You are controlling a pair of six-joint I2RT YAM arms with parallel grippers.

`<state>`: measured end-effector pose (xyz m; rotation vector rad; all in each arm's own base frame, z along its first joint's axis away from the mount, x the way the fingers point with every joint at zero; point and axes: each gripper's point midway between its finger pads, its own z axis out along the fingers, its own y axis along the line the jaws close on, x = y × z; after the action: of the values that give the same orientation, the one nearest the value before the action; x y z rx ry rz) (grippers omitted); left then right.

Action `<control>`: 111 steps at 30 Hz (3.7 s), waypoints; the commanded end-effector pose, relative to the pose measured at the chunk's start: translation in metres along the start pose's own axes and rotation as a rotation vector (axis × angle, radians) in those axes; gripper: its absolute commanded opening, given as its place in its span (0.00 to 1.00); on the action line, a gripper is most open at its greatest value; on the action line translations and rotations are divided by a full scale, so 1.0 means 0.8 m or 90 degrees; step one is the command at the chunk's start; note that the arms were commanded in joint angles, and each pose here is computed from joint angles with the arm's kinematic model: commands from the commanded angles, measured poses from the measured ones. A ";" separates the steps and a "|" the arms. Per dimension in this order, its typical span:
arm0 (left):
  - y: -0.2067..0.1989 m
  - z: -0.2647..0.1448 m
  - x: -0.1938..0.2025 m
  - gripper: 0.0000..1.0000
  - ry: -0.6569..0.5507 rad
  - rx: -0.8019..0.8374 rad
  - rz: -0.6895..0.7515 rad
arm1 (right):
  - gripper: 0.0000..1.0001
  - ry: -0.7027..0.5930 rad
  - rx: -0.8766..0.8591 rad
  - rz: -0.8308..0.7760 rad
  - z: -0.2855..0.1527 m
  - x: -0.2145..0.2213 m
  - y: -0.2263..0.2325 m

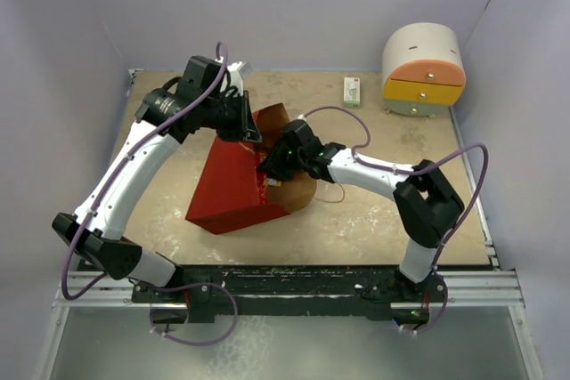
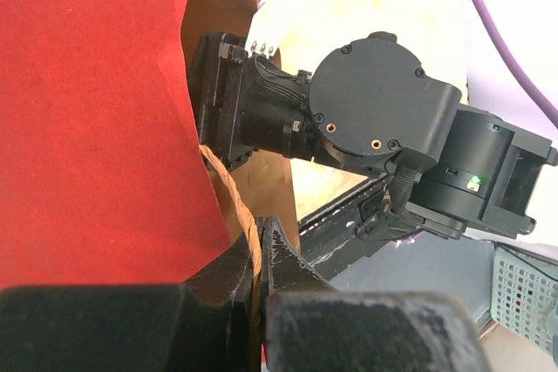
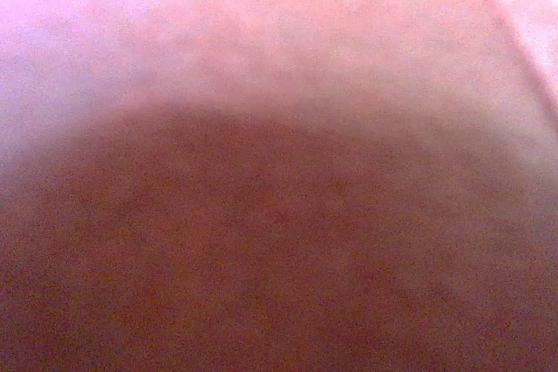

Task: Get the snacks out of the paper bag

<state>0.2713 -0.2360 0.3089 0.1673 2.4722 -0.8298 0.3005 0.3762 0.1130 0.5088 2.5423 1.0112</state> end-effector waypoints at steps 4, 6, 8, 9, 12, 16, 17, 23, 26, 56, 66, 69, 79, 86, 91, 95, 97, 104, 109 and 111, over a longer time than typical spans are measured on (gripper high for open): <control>0.011 -0.032 -0.018 0.00 -0.052 -0.012 0.029 | 0.13 -0.021 -0.087 -0.041 -0.023 -0.018 0.076; 0.019 -0.036 -0.020 0.00 -0.064 -0.035 0.028 | 0.06 -0.029 -0.092 -0.051 -0.036 -0.021 0.084; 0.024 -0.042 -0.027 0.00 -0.081 -0.053 0.031 | 0.00 -0.033 -0.110 -0.054 -0.048 -0.024 0.096; 0.027 -0.044 -0.028 0.00 -0.089 -0.060 0.034 | 0.00 -0.034 -0.125 -0.055 -0.054 -0.024 0.104; 0.039 -0.046 -0.034 0.00 -0.110 -0.089 0.024 | 0.00 -0.044 -0.152 -0.067 -0.067 -0.027 0.124; 0.063 -0.058 -0.042 0.00 -0.118 -0.111 -0.037 | 0.00 -0.089 -0.166 -0.112 -0.101 -0.048 0.156; 0.071 -0.061 -0.044 0.00 -0.120 -0.113 -0.060 | 0.00 -0.084 -0.169 -0.120 -0.107 -0.047 0.160; 0.077 -0.069 -0.056 0.00 -0.133 -0.099 -0.084 | 0.00 -0.090 -0.222 -0.177 -0.135 -0.054 0.200; 0.071 -0.067 -0.056 0.00 -0.138 -0.078 -0.090 | 0.00 -0.091 -0.265 -0.207 -0.148 -0.053 0.220; 0.081 -0.060 -0.068 0.00 -0.128 -0.116 -0.131 | 0.00 -0.538 -0.293 -0.370 -0.483 -0.162 0.276; 0.090 -0.053 -0.070 0.00 -0.115 -0.136 -0.126 | 0.00 -0.666 -0.025 -0.295 -0.497 -0.253 0.153; 0.091 -0.056 -0.067 0.00 -0.112 -0.141 -0.125 | 0.00 -0.668 0.052 -0.270 -0.471 -0.280 0.094; 0.087 -0.055 -0.069 0.00 -0.112 -0.131 -0.124 | 0.00 -0.551 0.163 -0.146 -0.351 -0.331 -0.070; 0.088 -0.056 -0.069 0.00 -0.106 -0.135 -0.117 | 0.00 -0.512 0.141 -0.144 -0.338 -0.350 -0.078; 0.089 -0.054 -0.071 0.00 -0.106 -0.136 -0.115 | 0.00 -0.489 0.187 -0.084 -0.337 -0.330 -0.132; 0.090 -0.054 -0.071 0.00 -0.108 -0.137 -0.109 | 0.00 -0.487 0.357 0.021 -0.351 -0.287 -0.245; 0.089 -0.051 -0.068 0.00 -0.100 -0.129 -0.109 | 0.14 -0.492 0.478 0.077 -0.372 -0.257 -0.311; 0.091 -0.052 -0.062 0.00 -0.097 -0.132 -0.101 | 0.57 -0.468 0.527 0.066 -0.406 -0.216 -0.344; 0.101 -0.055 -0.064 0.00 -0.098 -0.161 -0.080 | 0.65 -0.426 0.378 -0.126 -0.399 -0.267 -0.256; 0.105 -0.058 -0.069 0.00 -0.104 -0.175 -0.069 | 0.66 -0.373 0.268 -0.192 -0.379 -0.270 -0.210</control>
<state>0.3152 -0.1505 0.3139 -0.1753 2.4718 -0.5969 0.2746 -0.0579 0.1890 0.8332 2.2113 -0.1318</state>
